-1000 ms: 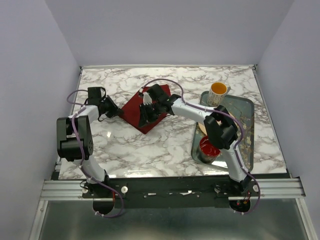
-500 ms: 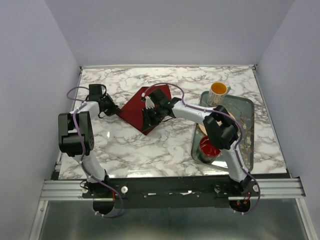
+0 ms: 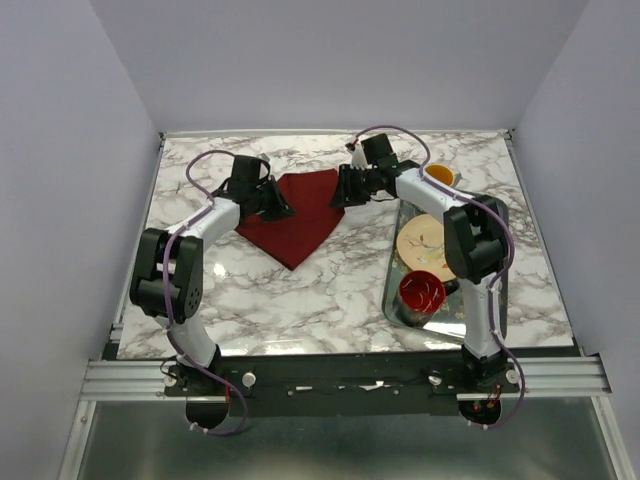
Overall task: Fold the napkin, place the utensils inside, and roll it up
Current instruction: Fold the napkin
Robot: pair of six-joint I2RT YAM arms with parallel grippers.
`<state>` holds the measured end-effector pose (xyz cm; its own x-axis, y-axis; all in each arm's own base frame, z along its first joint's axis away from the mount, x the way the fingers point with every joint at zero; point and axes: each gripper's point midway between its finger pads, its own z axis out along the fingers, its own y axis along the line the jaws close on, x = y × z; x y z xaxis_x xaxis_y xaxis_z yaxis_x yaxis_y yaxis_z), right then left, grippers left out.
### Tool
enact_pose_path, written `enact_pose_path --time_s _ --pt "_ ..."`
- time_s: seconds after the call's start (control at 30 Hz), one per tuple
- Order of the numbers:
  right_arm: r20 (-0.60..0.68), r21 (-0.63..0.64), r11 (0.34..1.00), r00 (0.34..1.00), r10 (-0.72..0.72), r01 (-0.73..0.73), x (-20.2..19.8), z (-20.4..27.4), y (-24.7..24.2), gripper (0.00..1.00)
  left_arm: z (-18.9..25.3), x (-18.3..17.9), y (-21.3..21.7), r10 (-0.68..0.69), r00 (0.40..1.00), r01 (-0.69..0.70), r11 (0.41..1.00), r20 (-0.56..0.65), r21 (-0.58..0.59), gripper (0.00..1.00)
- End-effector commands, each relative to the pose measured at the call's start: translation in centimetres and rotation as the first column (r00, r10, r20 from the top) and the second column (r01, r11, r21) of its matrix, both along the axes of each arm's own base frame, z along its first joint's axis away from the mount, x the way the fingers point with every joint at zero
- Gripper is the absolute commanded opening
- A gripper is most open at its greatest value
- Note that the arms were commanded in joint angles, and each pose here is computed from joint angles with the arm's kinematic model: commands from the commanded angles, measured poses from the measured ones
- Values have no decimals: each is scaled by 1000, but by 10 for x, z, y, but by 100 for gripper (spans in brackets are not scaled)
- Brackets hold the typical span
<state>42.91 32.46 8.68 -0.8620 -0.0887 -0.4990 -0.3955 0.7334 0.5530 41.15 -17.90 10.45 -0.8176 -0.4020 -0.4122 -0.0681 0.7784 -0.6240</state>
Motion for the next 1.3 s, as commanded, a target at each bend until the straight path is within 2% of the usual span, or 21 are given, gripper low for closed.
enact_pose_path --time_s 0.0,0.03,0.1,0.13,0.17,0.2,0.27,0.43,0.67,1.03,1.27 --pt "29 -8 1000 999 -21 21 28 0 -5 37 -9 -7 -20 -30 999 29 999 -25 -43 4" --pt "29 -11 1000 999 -17 17 31 -1 -5 31 -11 -6 -22 -31 999 30 998 -30 -54 4" --pt "16 -29 999 1000 -16 16 40 -6 -5 24 -14 -1 -27 -46 998 44 997 -36 -69 4" --pt "17 -41 999 1000 -16 17 44 -10 -5 14 -17 -1 -29 -52 998 49 996 -47 -71 4" --pt "4 -48 999 1000 -11 11 44 -13 -5 12 -19 5 -30 -55 997 51 996 -53 -72 4" --pt "27 -38 999 1000 -12 13 52 -4 -2 12 -21 6 -32 -59 996 54 995 -62 -79 3" --pt "-14 -68 998 1000 -4 3 52 -21 -3 12 -22 9 -38 -73 995 65 991 -69 -114 3" --pt "-13 -65 998 1000 11 -12 62 -24 -4 12 -30 10 -40 -71 993 60 992 -93 -112 3" --pt "-88 -51 997 995 54 -59 40 -36 -7 12 -38 26 -22 12 993 -27 991 -114 -134 3" --pt "-106 -67 996 993 47 -55 22 -38 -17 11 -35 49 13 90 990 -102 989 -108 -110 2" --pt "-27 -78 996 999 47 -49 34 -16 -18 12 -35 50 26 102 990 -111 990 -102 -83 1"
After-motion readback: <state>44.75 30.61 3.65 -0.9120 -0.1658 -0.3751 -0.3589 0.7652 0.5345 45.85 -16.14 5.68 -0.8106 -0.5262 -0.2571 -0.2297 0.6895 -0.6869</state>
